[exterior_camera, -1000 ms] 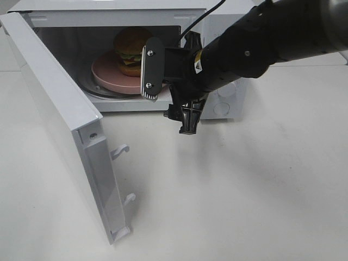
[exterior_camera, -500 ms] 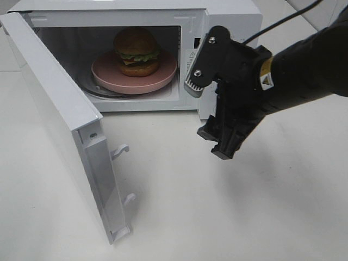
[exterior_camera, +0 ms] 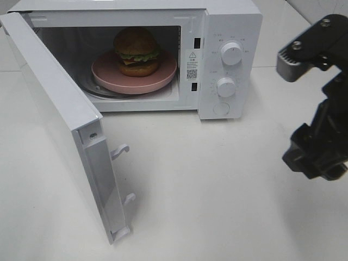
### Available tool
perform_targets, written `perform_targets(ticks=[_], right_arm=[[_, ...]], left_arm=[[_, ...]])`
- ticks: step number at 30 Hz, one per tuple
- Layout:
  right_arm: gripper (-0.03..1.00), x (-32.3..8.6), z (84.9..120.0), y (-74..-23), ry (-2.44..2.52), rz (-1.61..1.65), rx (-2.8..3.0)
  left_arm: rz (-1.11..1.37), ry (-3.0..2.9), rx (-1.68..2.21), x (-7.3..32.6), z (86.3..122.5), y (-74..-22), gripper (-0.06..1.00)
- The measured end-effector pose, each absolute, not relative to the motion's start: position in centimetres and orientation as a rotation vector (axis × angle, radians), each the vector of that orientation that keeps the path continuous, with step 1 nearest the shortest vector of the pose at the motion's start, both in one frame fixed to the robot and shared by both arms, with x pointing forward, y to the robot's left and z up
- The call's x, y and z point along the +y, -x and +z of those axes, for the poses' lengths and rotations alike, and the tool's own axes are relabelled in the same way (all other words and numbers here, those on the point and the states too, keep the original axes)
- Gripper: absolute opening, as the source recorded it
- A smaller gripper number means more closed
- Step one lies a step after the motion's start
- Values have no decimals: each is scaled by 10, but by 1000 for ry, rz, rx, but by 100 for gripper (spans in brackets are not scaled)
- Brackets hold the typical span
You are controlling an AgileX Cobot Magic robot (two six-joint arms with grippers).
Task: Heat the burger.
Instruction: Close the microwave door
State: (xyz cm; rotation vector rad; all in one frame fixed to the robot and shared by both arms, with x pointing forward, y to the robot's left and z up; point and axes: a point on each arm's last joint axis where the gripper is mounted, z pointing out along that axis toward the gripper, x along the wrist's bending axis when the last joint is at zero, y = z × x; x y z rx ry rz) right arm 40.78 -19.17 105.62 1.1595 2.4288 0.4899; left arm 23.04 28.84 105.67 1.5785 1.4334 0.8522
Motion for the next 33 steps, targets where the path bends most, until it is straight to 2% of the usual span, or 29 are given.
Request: perform_targets(ticks=[7, 16, 21, 33], right_arm=[[76, -218, 1079, -377, -1218, 487, 2385], [76, -253, 1105, -325, -1300, 699, 2288], [76, -266, 1100, -307, -1329, 766, 2248], [76, -303, 1059, -267, -1535, 814, 1931]], left_arm=[[852, -1578, 1433, 288, 1057, -230, 97], [852, -1578, 1433, 288, 1057, -230, 97], [852, -1578, 1433, 288, 1057, -230, 97], [852, -1578, 1433, 288, 1057, -230, 97]])
